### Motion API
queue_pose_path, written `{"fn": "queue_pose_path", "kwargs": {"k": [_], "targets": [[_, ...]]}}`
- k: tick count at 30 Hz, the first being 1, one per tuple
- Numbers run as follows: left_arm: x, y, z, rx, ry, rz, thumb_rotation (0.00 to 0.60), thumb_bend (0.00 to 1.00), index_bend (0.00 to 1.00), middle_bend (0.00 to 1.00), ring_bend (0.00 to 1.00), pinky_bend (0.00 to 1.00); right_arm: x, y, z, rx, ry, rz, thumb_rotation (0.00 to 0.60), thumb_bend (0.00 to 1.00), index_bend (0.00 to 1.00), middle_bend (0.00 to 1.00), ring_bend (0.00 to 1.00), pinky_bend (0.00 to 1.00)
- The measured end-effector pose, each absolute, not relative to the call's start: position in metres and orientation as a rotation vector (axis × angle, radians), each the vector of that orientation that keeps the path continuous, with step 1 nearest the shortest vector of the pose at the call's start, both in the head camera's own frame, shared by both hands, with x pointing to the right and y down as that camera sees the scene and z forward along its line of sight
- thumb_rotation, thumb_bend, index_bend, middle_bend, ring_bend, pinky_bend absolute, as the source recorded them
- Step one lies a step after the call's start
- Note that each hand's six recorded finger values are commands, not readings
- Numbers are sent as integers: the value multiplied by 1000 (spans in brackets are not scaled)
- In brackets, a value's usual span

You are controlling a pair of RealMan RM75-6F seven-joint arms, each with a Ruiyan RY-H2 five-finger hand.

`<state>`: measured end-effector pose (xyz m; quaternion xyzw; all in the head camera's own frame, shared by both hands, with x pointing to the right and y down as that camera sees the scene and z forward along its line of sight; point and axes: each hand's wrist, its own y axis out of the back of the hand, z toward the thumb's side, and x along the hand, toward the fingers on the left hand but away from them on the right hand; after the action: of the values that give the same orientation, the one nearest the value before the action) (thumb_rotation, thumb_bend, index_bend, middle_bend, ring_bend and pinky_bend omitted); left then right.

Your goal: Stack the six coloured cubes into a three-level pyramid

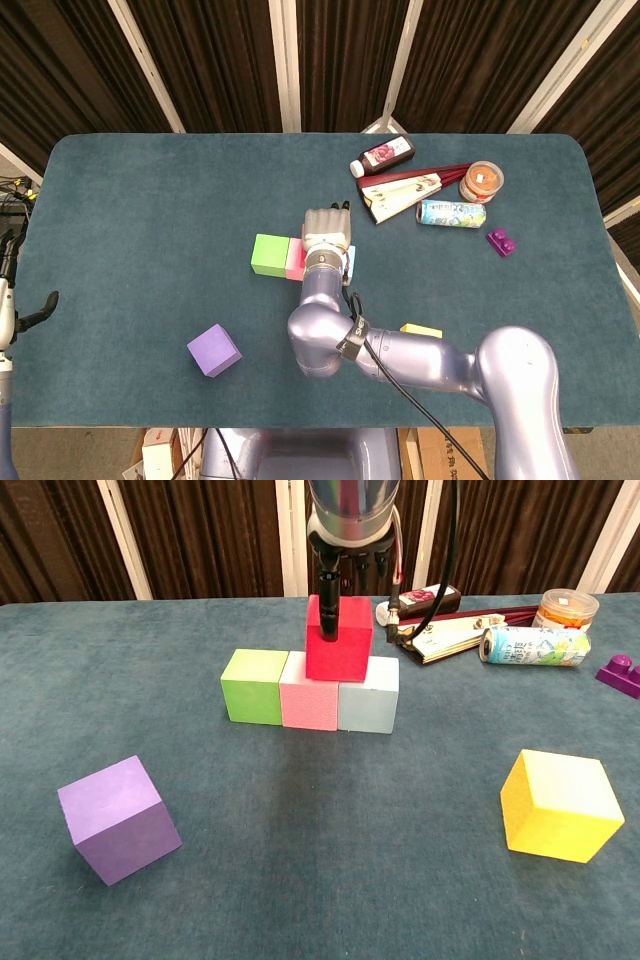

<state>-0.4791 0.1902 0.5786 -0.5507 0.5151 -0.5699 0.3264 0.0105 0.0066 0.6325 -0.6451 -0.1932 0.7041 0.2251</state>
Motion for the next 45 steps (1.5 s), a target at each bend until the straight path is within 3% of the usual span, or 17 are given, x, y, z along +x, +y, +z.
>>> {"fn": "queue_pose_path", "kwargs": {"k": [22, 40, 45], "targets": [[-479, 190, 580, -1447, 1349, -1499, 600, 359, 0, 0, 0, 0, 9, 12, 632, -1770, -532, 1964, 600, 287, 289, 293, 94, 0], [-479, 190, 580, -1443, 1348, -1505, 600, 359, 0, 0, 0, 0, 7, 13, 633, -1780, -525, 1968, 600, 287, 244, 225, 40, 0], [-480, 190, 580, -1440, 1350, -1505, 600, 359, 0, 0, 0, 0, 7, 14, 634, -1785, -524, 1972, 600, 287, 113, 145, 4, 0]]}}
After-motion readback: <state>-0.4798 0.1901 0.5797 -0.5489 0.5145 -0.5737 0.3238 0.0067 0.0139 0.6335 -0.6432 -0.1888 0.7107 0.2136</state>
